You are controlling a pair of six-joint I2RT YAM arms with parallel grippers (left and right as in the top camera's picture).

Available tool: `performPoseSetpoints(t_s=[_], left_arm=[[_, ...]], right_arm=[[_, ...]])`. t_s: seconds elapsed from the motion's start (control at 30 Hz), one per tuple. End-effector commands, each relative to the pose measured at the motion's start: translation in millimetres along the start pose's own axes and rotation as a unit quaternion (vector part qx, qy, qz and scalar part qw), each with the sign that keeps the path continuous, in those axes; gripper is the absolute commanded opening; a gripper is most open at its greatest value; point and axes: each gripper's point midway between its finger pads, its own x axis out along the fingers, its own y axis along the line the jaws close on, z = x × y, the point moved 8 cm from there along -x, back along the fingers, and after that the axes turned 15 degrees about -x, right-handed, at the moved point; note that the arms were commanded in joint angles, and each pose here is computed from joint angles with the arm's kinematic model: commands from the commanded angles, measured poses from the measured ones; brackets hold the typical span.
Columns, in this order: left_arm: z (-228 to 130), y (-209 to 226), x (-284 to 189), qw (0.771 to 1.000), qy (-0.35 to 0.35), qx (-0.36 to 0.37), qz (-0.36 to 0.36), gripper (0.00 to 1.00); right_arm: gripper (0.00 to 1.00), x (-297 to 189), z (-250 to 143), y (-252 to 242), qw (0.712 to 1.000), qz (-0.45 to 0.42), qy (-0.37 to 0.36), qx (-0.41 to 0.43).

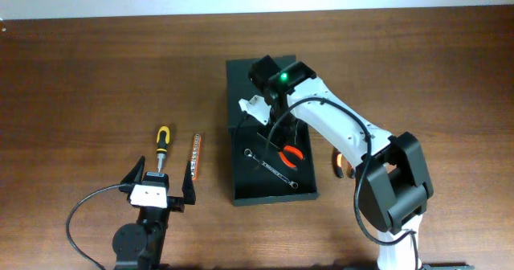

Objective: Pack container
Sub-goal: 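Lift the cutting pliers and carry them with the right gripper into the box, then lower the cutting pliers into the box and open the right gripper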

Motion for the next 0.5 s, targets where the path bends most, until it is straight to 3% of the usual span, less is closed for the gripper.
performPoseSetpoints(t_s=[0.0,0.47], left_arm=[[-1.1,0.4,-0.1,1.0,0.001,0.006,-0.001,0.99],[-1.1,0.4,-0.1,1.0,0.001,0.006,-0.001,0.99]], right_arm=[[0.04,7.4,-1.7,3.4,1.0,0.013,-0.006,-0.006],[0.04,26.2,-1.8,0.0,1.0,0.007,-0.021,-0.009]])
